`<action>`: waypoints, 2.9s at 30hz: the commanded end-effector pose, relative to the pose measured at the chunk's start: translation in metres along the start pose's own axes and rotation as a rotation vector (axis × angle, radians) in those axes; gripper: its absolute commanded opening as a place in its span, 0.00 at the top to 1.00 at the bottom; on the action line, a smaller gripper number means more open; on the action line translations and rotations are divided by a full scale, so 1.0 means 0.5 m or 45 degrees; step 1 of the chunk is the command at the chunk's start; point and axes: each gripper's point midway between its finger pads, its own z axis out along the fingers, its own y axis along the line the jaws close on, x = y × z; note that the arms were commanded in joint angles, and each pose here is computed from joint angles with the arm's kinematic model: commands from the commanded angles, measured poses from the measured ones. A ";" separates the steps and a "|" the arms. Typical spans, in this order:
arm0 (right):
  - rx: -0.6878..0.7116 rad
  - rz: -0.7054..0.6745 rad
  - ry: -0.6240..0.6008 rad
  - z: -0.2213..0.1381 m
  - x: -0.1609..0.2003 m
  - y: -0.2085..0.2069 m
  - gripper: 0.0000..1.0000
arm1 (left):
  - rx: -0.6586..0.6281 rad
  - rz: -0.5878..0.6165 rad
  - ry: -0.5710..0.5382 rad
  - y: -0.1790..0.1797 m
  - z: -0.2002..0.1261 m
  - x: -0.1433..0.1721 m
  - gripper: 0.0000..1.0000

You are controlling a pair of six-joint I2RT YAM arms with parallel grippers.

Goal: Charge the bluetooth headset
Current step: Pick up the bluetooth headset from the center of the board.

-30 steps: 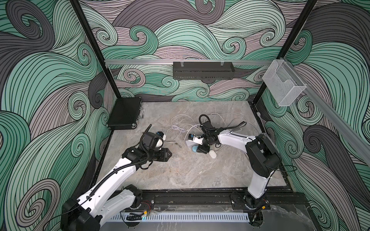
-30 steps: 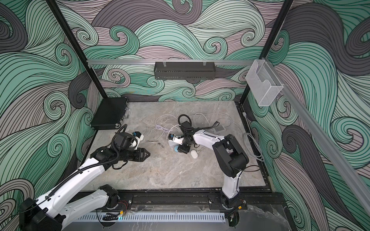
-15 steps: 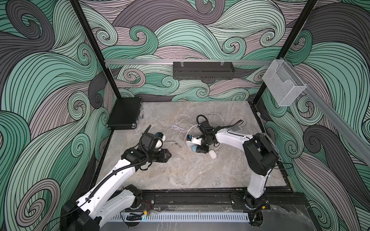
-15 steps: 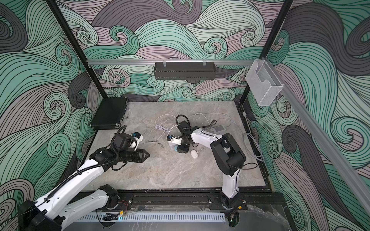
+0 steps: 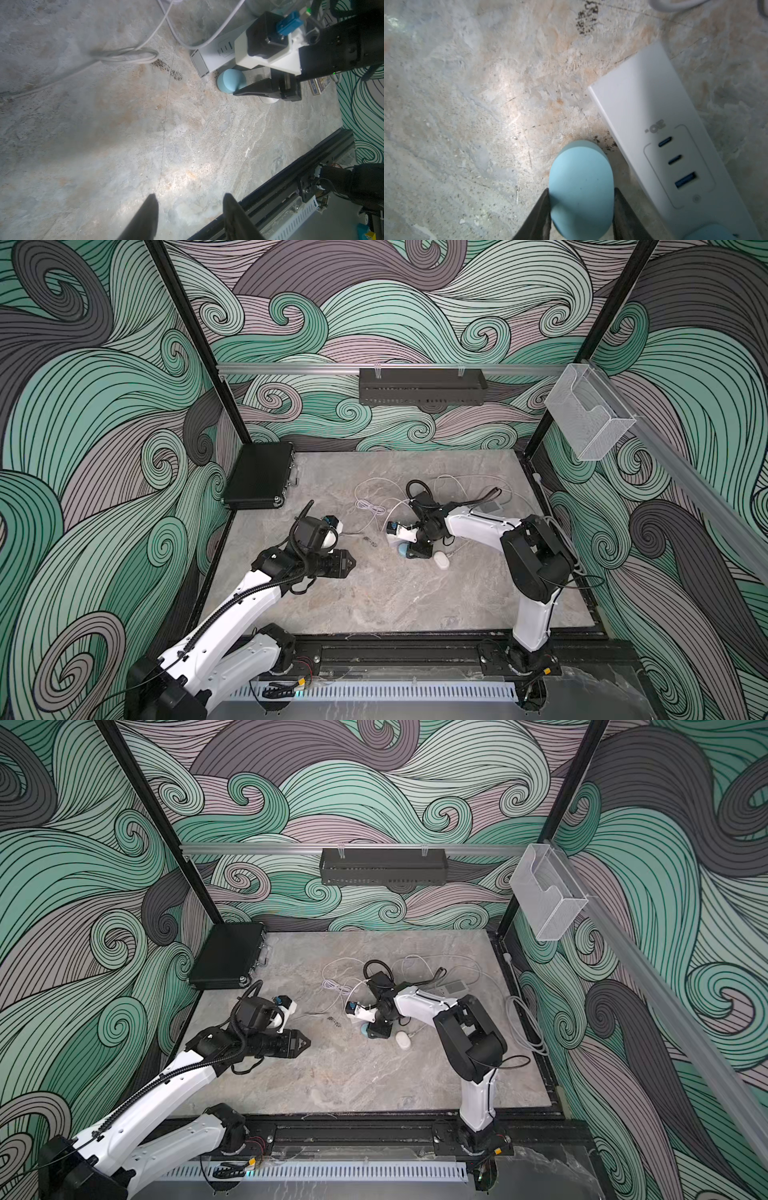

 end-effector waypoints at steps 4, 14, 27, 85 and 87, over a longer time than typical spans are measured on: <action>0.015 -0.071 -0.225 -0.118 -0.048 0.058 0.65 | 0.046 -0.197 0.009 -0.027 -0.039 -0.038 0.42; 0.034 -0.182 -0.591 -0.284 -0.138 0.138 0.69 | 0.594 -0.312 0.051 -0.188 -0.082 -0.111 0.37; 0.013 -0.467 -0.761 -0.371 -0.229 0.201 0.73 | 0.826 -0.272 0.228 -0.271 -0.128 -0.133 0.45; 0.044 -0.953 -0.544 -0.331 -0.262 0.208 0.63 | 0.858 -0.228 0.460 -0.268 -0.087 -0.099 0.86; 0.049 -0.932 -0.529 -0.328 -0.256 0.204 0.52 | 0.856 -0.235 0.446 -0.265 -0.089 -0.107 0.88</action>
